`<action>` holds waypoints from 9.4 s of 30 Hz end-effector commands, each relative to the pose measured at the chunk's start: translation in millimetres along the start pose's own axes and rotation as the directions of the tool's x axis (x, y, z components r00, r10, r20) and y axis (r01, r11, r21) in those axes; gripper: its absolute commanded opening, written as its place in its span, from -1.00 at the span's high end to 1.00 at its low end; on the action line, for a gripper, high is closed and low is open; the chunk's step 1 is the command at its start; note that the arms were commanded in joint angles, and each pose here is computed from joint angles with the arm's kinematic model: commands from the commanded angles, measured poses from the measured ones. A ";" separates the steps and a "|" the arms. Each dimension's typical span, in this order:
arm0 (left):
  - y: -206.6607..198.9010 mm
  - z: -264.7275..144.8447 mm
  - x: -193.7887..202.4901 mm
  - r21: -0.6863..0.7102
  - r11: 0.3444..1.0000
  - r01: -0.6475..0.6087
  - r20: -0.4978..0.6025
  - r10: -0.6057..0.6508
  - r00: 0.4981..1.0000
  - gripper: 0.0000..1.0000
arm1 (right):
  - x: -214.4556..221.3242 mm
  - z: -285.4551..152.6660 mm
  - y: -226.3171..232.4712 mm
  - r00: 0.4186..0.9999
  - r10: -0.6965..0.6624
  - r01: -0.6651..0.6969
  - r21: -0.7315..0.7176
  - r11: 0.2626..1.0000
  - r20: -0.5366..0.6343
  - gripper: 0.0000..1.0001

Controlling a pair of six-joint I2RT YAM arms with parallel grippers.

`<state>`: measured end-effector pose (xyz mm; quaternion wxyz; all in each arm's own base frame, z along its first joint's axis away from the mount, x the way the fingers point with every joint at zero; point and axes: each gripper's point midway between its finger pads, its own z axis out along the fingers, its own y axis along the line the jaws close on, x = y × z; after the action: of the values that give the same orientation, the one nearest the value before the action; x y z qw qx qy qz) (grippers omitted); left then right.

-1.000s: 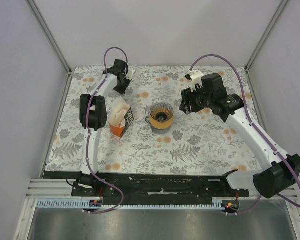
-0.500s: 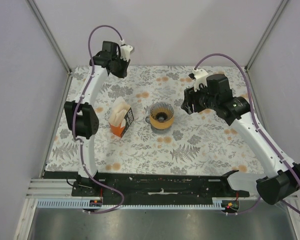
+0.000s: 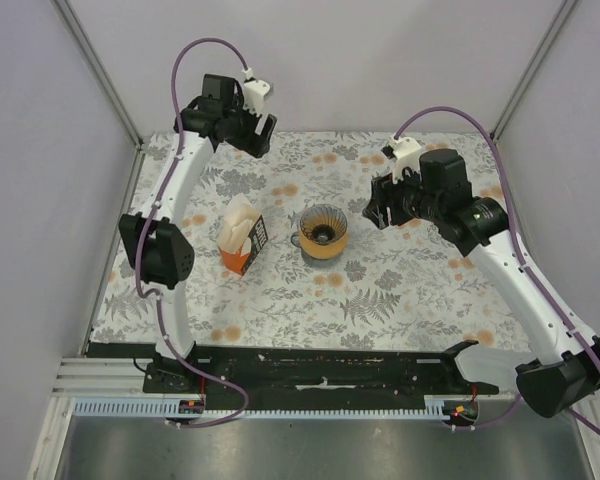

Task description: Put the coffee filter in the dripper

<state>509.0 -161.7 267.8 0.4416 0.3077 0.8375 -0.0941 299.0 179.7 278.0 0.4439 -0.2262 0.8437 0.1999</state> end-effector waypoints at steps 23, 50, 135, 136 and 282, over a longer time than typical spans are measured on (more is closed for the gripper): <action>39.1 157.3 198.8 0.020 0.956 0.293 -0.387 -0.262 0.884 -0.92 | -24.5 11.0 -2.3 0.999 0.042 -0.041 0.021 0.999 -0.024 -0.30; 60.3 67.1 172.3 0.105 0.932 0.346 -0.315 -0.299 0.901 -0.45 | -39.9 18.3 -2.7 0.997 0.069 -0.068 0.037 0.997 -0.036 -0.32; -286.1 -172.0 51.6 0.420 0.013 -0.907 0.257 0.957 0.132 0.96 | -37.1 -28.5 122.3 1.000 -0.002 0.005 -0.645 0.764 0.004 -0.54; -287.7 -172.1 52.1 0.420 0.002 -0.907 0.257 0.959 0.122 0.96 | -32.7 -25.4 122.5 1.000 0.001 -0.004 -0.646 0.763 -0.005 -0.52; -195.2 -24.1 69.8 0.088 0.984 0.153 -0.264 -0.125 0.956 0.90 | 7.5 101.0 17.4 0.988 0.156 -0.156 0.037 0.987 -0.010 1.00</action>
<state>346.6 -265.4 199.8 0.2693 0.2308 0.9237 -0.1450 345.4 252.6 224.2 0.4163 -0.1570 0.8651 0.2316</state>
